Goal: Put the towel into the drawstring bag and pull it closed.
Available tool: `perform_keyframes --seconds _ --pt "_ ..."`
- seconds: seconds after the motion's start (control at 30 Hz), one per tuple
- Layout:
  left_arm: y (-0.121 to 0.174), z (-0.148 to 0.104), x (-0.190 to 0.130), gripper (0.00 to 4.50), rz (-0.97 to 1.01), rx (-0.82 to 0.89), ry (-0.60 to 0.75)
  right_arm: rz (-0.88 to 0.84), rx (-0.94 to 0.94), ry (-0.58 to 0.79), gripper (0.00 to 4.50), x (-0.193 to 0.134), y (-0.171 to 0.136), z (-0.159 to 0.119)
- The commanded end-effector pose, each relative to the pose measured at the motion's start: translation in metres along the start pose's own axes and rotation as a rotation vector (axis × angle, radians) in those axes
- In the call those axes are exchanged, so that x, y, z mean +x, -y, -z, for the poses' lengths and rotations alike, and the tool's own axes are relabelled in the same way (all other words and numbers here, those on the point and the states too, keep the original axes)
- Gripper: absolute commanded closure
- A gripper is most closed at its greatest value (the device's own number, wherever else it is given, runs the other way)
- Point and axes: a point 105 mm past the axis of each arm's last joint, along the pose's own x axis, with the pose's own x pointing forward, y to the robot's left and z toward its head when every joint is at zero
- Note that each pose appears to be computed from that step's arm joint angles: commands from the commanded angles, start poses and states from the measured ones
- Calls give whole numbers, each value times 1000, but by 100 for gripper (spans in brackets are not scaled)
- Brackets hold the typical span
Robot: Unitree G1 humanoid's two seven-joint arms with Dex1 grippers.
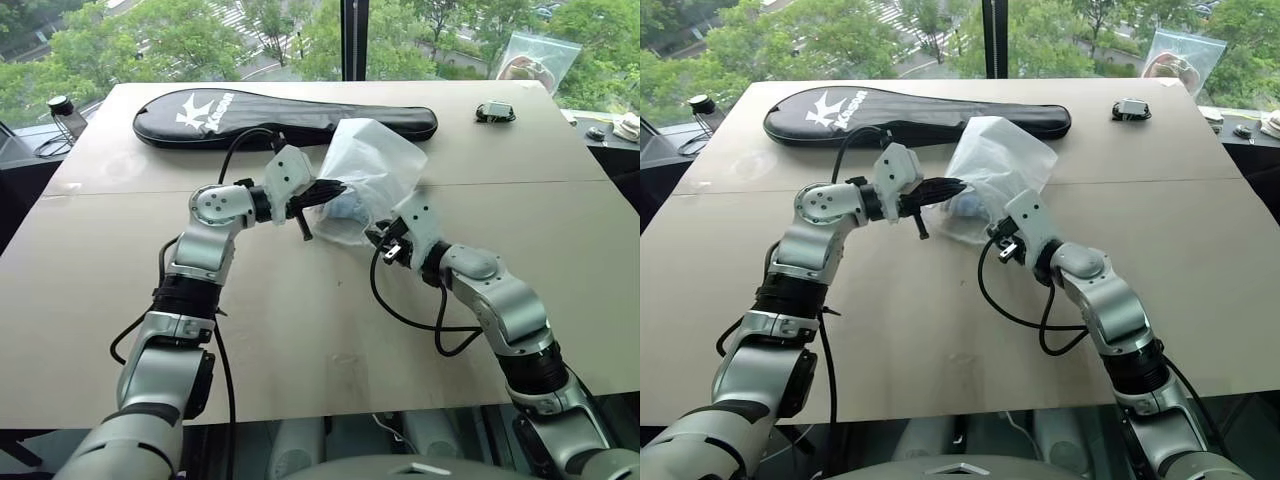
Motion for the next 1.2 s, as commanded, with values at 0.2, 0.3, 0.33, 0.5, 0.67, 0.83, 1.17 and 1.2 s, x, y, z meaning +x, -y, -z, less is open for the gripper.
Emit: perform_keyframes --seconds 0.2,0.3,0.33,0.5,0.67,0.83,1.17,1.2 --pt "-3 -12 2 450 -4 23 34 67 -84 23 321 8 2 -10" --pt "-2 -12 3 450 0 24 36 72 -64 28 321 17 -2 -8" --pt "-2 -13 3 450 1 25 37 79 -58 31 321 20 -3 -6" --pt "-1 -14 5 450 3 27 39 147 -44 37 321 27 5 4" --pt "-6 -13 4 450 -19 27 26 193 -61 42 444 13 17 8" --pt "-10 -11 5 450 -33 16 16 191 -72 55 444 -10 20 3" --pt "-11 -15 14 450 -27 -9 43 119 -19 89 234 -31 11 -6" --pt "-12 -15 14 450 -26 -10 43 115 -19 83 185 -33 11 -6"
